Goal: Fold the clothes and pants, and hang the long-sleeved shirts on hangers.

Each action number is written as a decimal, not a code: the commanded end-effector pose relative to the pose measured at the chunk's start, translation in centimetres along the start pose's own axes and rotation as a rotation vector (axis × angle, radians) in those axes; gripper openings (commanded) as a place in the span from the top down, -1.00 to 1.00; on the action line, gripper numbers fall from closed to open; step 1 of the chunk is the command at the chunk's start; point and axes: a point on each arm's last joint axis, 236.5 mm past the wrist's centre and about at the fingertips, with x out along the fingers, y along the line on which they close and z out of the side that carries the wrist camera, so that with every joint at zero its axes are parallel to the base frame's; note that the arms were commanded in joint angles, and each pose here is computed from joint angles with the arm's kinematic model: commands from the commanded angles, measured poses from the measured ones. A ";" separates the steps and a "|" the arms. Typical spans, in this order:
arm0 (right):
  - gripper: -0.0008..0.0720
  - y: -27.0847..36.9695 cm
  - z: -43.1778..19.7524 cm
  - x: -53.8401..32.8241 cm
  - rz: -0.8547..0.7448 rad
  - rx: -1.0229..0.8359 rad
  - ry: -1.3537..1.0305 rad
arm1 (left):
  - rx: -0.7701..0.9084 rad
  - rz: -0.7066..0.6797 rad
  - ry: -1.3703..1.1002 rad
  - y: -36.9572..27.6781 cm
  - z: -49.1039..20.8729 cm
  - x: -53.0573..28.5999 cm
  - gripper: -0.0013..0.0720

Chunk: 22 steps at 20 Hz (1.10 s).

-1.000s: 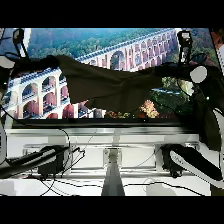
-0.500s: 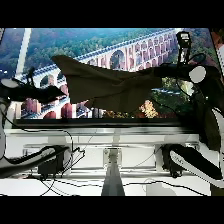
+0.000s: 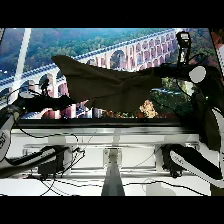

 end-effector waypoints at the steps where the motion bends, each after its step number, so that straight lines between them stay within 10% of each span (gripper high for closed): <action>1: 0.95 0.3 0.0 0.0 0.012 0.011 0.001 | 0.023 0.052 -0.070 0.7 1.5 0.6 0.05; 22: 0.96 0.3 -0.2 0.0 0.012 0.010 0.008 | 0.102 0.067 -0.133 0.9 3.0 0.3 0.04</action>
